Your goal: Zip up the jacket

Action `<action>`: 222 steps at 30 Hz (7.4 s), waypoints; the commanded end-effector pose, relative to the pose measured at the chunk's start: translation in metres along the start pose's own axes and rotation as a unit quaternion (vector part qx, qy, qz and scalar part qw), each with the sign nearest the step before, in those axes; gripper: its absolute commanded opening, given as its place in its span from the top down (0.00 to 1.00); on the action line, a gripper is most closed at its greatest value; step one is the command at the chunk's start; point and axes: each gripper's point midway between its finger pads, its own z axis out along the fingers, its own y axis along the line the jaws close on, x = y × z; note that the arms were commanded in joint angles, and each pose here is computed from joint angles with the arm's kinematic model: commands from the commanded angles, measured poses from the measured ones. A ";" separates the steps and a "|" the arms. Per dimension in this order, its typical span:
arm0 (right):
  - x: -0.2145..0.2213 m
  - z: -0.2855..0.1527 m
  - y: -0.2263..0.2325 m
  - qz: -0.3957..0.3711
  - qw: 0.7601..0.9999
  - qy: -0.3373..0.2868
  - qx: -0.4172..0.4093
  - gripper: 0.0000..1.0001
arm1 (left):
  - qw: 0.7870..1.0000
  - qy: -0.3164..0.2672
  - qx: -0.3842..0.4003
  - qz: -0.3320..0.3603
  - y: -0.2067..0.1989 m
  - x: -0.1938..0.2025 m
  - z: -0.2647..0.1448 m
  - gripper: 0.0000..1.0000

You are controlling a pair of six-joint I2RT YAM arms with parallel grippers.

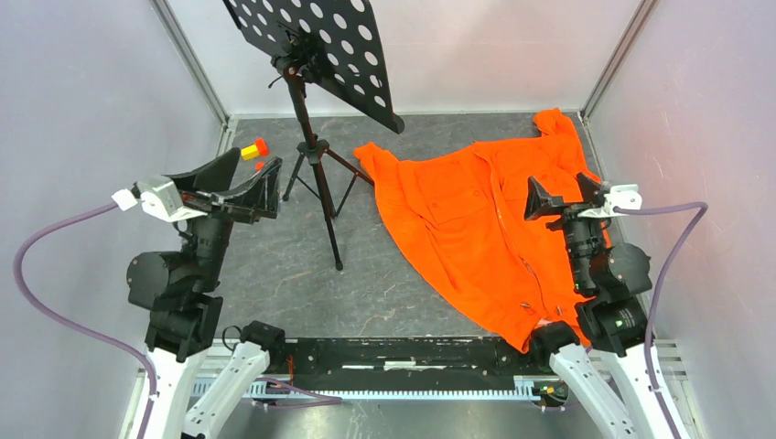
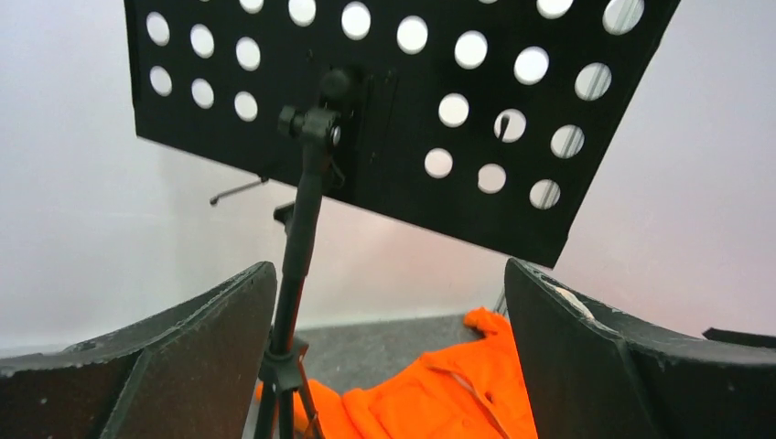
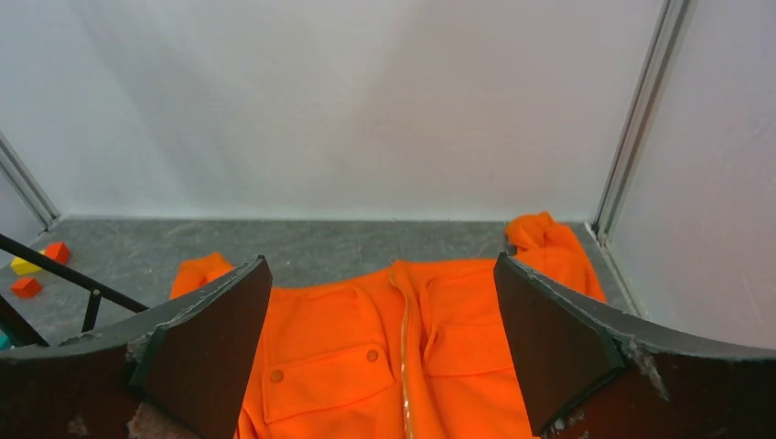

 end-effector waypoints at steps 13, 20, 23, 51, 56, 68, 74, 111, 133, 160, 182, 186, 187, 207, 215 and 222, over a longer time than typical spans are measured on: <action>0.157 0.015 0.029 0.030 0.968 0.247 -0.038 0.01 | 0.949 0.254 0.141 -0.122 -0.038 0.157 -0.026 0.00; 0.211 0.026 0.035 0.051 0.953 0.296 -0.046 0.01 | 0.915 0.316 0.203 -0.147 -0.072 0.226 -0.050 0.01; 0.231 0.038 0.034 0.116 0.942 0.311 -0.057 0.08 | 0.907 0.339 0.214 -0.132 -0.093 0.255 -0.059 0.01; 0.344 0.144 0.003 0.092 0.885 0.450 -0.074 0.53 | 0.856 0.508 0.082 -0.037 -0.162 0.491 -0.044 0.20; 0.361 0.133 -0.016 0.074 0.877 0.472 -0.049 0.53 | 0.848 0.529 0.026 0.005 -0.153 0.528 -0.032 0.19; 0.374 0.149 -0.035 0.079 0.878 0.471 -0.034 0.49 | 0.821 0.559 -0.071 0.091 -0.114 0.580 -0.013 0.09; 0.385 0.147 -0.050 0.054 0.873 0.484 -0.001 0.49 | 0.802 0.582 -0.102 0.086 -0.086 0.599 -0.003 0.11; 0.332 0.209 -0.067 0.010 0.891 0.453 0.000 0.51 | 0.762 0.644 0.048 -0.055 -0.120 0.556 0.060 0.14; 0.387 0.268 -0.038 0.017 0.888 0.457 -0.052 0.63 | 0.745 0.652 0.081 -0.110 -0.143 0.543 0.059 0.15; 0.399 0.270 -0.087 -0.033 0.880 0.474 0.025 0.55 | 0.751 0.641 0.087 -0.131 -0.141 0.538 0.077 0.15; 0.433 0.272 -0.081 0.094 0.883 0.459 -0.009 0.68 | 0.751 0.633 0.089 -0.165 -0.146 0.539 0.096 0.15; 0.430 0.278 -0.072 0.117 0.888 0.443 -0.030 0.79 | 0.757 0.624 0.094 -0.168 -0.147 0.538 0.105 0.15; 0.427 0.280 -0.068 0.123 0.891 0.436 -0.039 0.80 | 0.758 0.623 0.093 -0.170 -0.146 0.539 0.108 0.15; 0.348 0.241 -0.010 0.097 0.904 0.324 -0.260 1.00 | 0.818 0.476 0.149 -0.285 -0.121 0.543 0.203 0.23; 0.319 0.222 -0.002 0.085 0.908 0.309 -0.272 1.00 | 0.836 0.426 0.179 -0.297 -0.128 0.538 0.223 0.18; 0.295 0.220 0.009 0.078 0.904 0.286 -0.309 1.00 | 0.840 0.409 0.187 -0.305 -0.128 0.534 0.231 0.19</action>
